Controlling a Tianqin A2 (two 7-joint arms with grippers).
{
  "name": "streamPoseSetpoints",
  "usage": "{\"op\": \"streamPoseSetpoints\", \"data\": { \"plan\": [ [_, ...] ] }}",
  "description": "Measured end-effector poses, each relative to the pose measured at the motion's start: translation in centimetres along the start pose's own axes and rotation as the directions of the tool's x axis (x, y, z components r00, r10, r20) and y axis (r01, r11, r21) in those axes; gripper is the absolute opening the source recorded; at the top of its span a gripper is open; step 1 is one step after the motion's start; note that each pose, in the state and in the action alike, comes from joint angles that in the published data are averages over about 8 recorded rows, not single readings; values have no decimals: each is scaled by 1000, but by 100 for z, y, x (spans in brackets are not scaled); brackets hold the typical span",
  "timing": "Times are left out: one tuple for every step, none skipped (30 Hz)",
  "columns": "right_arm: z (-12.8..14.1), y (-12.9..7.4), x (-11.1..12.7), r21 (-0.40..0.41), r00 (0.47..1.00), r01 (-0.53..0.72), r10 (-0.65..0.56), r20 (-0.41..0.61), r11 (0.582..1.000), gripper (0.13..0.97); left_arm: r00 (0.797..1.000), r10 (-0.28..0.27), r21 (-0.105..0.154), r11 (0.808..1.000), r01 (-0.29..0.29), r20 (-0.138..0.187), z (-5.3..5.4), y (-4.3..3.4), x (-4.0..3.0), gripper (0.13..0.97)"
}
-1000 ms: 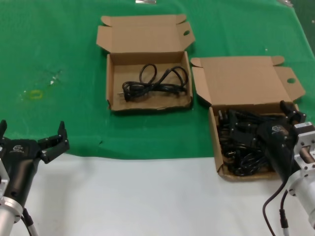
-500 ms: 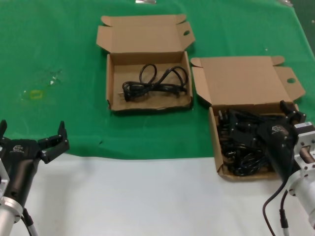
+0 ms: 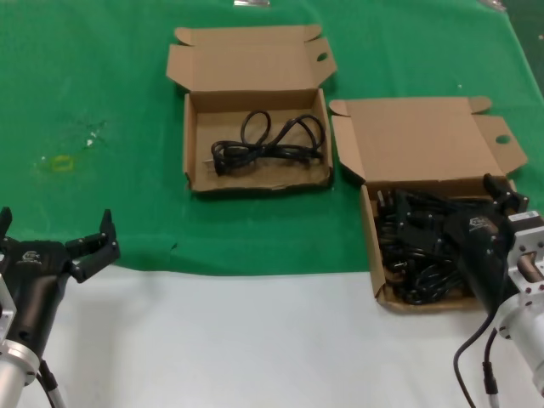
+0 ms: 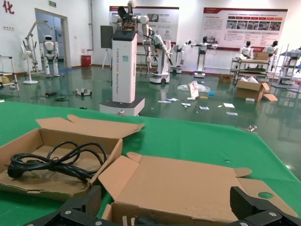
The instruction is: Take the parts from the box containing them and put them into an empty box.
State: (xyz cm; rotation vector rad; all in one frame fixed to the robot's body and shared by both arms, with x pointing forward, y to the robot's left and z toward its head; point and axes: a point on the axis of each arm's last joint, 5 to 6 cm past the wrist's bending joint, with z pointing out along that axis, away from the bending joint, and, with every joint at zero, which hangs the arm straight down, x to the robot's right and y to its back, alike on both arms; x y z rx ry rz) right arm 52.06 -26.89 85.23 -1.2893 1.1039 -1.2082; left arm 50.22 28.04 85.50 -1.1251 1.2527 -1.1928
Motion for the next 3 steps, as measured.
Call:
{"op": "streamPoseSetpoints", "data": {
  "plan": [
    [0, 0, 0, 0, 1000, 0, 0, 0, 1000, 966, 1000, 0, 0, 1000, 0, 0, 0, 0, 0, 966],
    [0, 0, 0, 0, 1000, 0, 0, 0, 1000, 966, 1000, 0, 0, 1000, 0, 0, 0, 0, 0, 966],
    [0, 0, 0, 0, 1000, 0, 0, 0, 1000, 966, 1000, 0, 0, 1000, 0, 0, 0, 0, 0, 966]
  ]
}}
